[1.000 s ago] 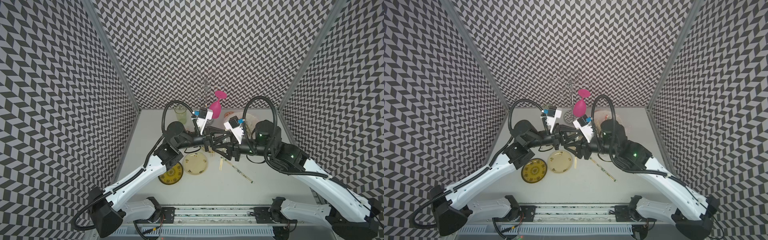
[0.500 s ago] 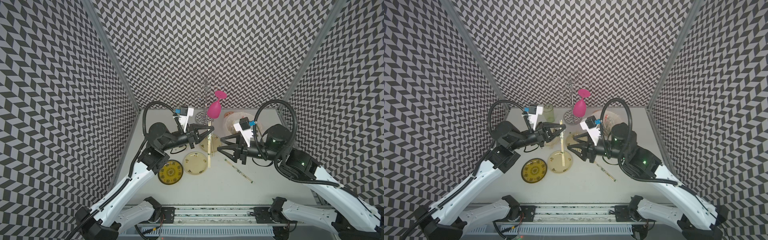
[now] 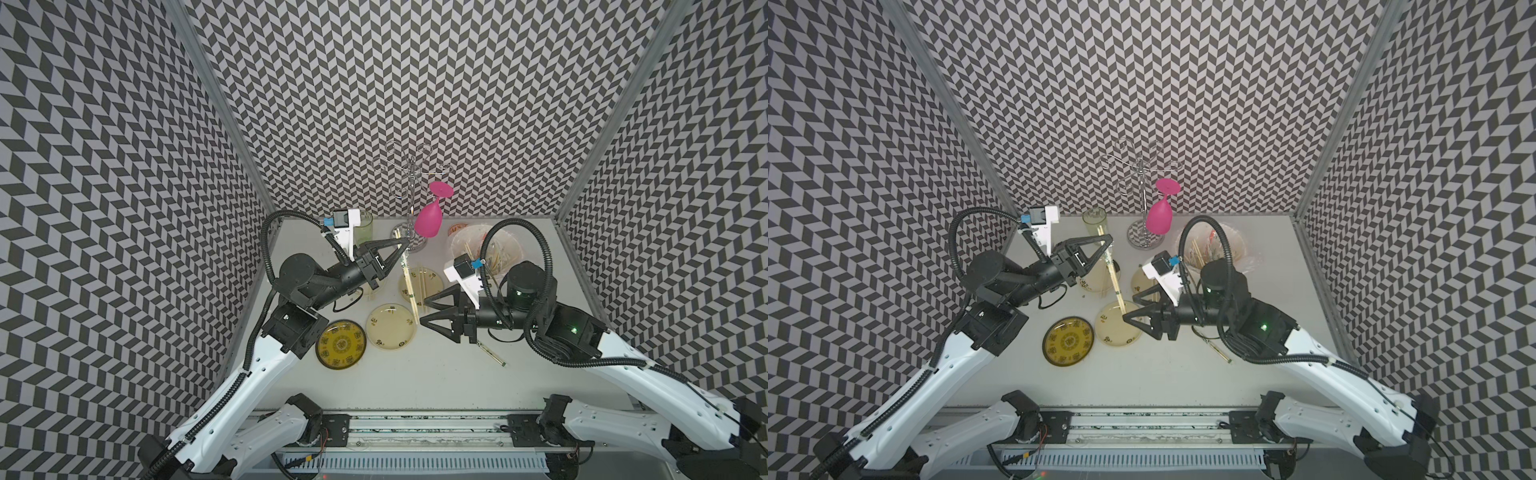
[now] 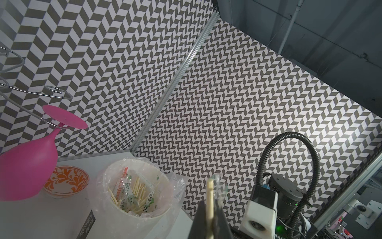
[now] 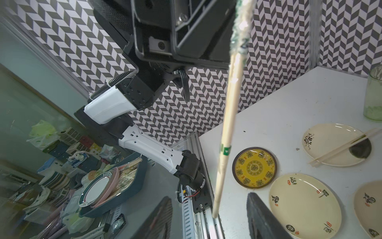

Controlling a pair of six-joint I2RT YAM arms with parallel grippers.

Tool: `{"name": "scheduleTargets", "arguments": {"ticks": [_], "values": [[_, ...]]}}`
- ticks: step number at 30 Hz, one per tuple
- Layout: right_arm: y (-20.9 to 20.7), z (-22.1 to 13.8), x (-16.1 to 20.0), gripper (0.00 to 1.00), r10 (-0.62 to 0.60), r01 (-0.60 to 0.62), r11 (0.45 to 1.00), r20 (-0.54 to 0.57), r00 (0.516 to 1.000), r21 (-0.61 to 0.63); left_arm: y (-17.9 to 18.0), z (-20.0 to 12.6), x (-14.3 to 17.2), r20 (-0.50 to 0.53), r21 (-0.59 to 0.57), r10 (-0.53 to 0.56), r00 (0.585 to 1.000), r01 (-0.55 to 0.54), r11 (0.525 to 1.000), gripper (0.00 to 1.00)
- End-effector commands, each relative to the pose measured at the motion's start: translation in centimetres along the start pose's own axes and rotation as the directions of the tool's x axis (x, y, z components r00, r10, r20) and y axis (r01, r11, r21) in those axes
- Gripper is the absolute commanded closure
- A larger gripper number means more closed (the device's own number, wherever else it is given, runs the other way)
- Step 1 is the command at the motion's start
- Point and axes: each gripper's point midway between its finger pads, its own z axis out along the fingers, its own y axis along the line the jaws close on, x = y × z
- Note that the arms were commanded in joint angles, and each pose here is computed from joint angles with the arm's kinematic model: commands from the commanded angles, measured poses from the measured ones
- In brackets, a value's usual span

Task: Remove the packaging of disposable chopsticks
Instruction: Remove the packet bag from the disposable chopsticks.

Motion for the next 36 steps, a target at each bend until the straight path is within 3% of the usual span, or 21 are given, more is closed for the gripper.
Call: {"name": "scheduleTargets", "arguments": {"ticks": [1,7,14,16,17,21,24,29,33,36], "values": [[1.0,0.9,-1.0,0.42,-0.027,0.029,0.999,0.039,0.999,-0.046,0.4,-0.4,-0.8,0.048,-0.026,-0.011,0.999,0.012,1.000,1.00],[0.4,2.2,-0.6,0.47,-0.023,0.024,1.000,0.032,0.999,-0.016,0.1,-0.1,-1.0,0.049,-0.012,-0.015,0.999,0.016,1.000,1.00],[0.0,2.4,-1.2,0.83,-0.026,0.025,1.000,0.056,0.998,0.006,0.2,-0.1,-1.2,0.059,-0.020,-0.012,0.998,0.013,1.000,1.00],[-0.2,2.3,-1.2,0.98,-0.019,0.017,1.000,0.058,0.998,0.023,0.1,-0.1,-1.4,0.068,-0.018,-0.011,0.998,0.012,1.000,1.00],[-0.3,2.3,-1.1,1.00,-0.016,0.014,0.999,0.058,0.998,0.029,0.1,-0.2,-1.6,0.076,-0.018,-0.006,0.997,0.008,1.000,1.00],[-0.8,1.4,-1.7,1.00,0.002,-0.009,0.997,0.092,0.996,0.079,-0.2,-0.7,-2.6,0.119,-0.031,0.024,0.993,-0.021,0.999,0.99],[-0.2,0.4,-2.7,1.00,-0.002,-0.008,0.997,0.142,0.990,0.070,-0.8,-0.9,-3.4,0.130,-0.012,0.060,0.990,-0.059,0.998,0.89],[-0.4,1.0,-0.9,1.00,0.003,-0.007,0.998,0.066,0.998,0.059,-1.0,-1.5,-5.5,0.166,-0.012,0.098,0.981,-0.097,0.995,0.89],[-0.6,1.6,0.5,1.00,0.028,-0.029,0.999,0.028,0.999,0.036,-2.0,-1.3,-7.2,0.183,0.054,0.097,0.978,-0.109,0.993,0.81],[-0.5,1.6,0.5,1.00,0.032,-0.033,0.999,0.030,0.999,0.030,-2.5,-1.0,-7.9,0.182,0.089,0.108,0.977,-0.125,0.988,0.85]]}}
